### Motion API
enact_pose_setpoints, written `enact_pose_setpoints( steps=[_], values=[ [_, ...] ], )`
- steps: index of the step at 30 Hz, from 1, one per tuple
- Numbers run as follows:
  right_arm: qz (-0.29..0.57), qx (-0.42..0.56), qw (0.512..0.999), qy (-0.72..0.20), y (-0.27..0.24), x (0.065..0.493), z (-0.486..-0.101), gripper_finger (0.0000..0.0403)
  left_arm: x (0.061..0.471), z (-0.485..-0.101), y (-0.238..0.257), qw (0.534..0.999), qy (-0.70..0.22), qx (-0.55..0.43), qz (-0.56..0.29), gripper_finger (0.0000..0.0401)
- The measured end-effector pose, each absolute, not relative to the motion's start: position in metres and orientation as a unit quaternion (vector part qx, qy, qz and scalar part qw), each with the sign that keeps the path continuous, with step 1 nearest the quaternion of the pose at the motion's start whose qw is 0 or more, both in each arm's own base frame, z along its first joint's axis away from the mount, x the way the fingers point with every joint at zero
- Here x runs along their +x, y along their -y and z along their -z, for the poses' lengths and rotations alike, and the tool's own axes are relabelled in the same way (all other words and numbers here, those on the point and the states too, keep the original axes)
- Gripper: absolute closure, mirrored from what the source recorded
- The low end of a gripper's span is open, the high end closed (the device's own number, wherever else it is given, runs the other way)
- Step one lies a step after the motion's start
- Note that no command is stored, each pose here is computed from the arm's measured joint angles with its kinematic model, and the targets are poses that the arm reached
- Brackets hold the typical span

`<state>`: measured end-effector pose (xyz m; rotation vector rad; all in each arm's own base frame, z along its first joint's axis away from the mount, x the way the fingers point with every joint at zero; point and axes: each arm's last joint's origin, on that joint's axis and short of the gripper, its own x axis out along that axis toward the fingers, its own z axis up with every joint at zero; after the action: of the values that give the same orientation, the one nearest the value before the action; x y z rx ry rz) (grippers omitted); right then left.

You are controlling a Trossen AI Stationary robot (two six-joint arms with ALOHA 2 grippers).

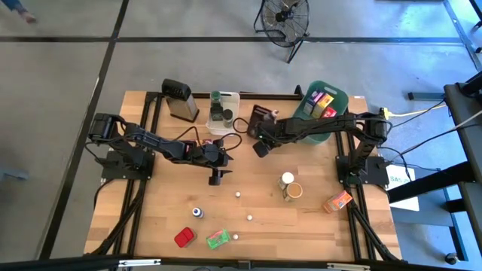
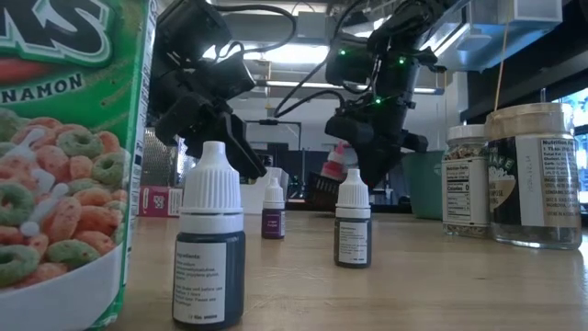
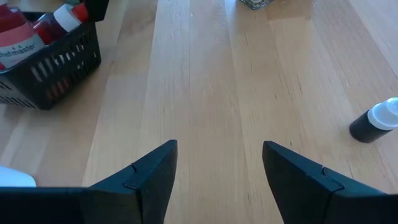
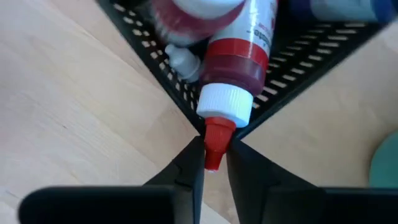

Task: Pick & Place Kitchen Items
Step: Put the large red food coloring bottle into the black bin

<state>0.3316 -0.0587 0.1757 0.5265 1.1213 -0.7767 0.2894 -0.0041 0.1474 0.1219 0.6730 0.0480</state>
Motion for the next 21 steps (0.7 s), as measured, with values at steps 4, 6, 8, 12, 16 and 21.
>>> enact_pose_setpoints(
  steps=[4,6,8,12,16,21],
  values=[
    [0.355,0.237,0.745,-0.512,0.059,0.331,-0.176,0.0348,0.289,-0.147,0.004,0.941,-0.333,0.06,-0.023,0.0169],
    [0.355,0.235,0.746,-0.512,0.059,0.331,-0.176,0.035,0.289,-0.147,0.004,0.941,-0.333,0.06,-0.023,0.017],
    [0.355,0.233,0.747,-0.512,0.059,0.332,-0.176,0.0351,0.289,-0.147,0.004,0.941,-0.333,0.06,-0.023,0.017],
    [0.354,0.231,0.747,-0.512,0.059,0.332,-0.177,0.0352,0.289,-0.147,0.004,0.941,-0.333,0.06,-0.023,0.0169],
    [0.354,0.23,0.747,-0.513,0.059,0.332,-0.178,0.0352,0.289,-0.147,0.004,0.941,-0.333,0.06,-0.023,0.017],
    [0.344,0.223,0.759,-0.507,0.057,0.339,-0.19,0.0353,0.289,-0.147,0.004,0.941,-0.333,0.06,-0.023,0.0169]
  ],
)
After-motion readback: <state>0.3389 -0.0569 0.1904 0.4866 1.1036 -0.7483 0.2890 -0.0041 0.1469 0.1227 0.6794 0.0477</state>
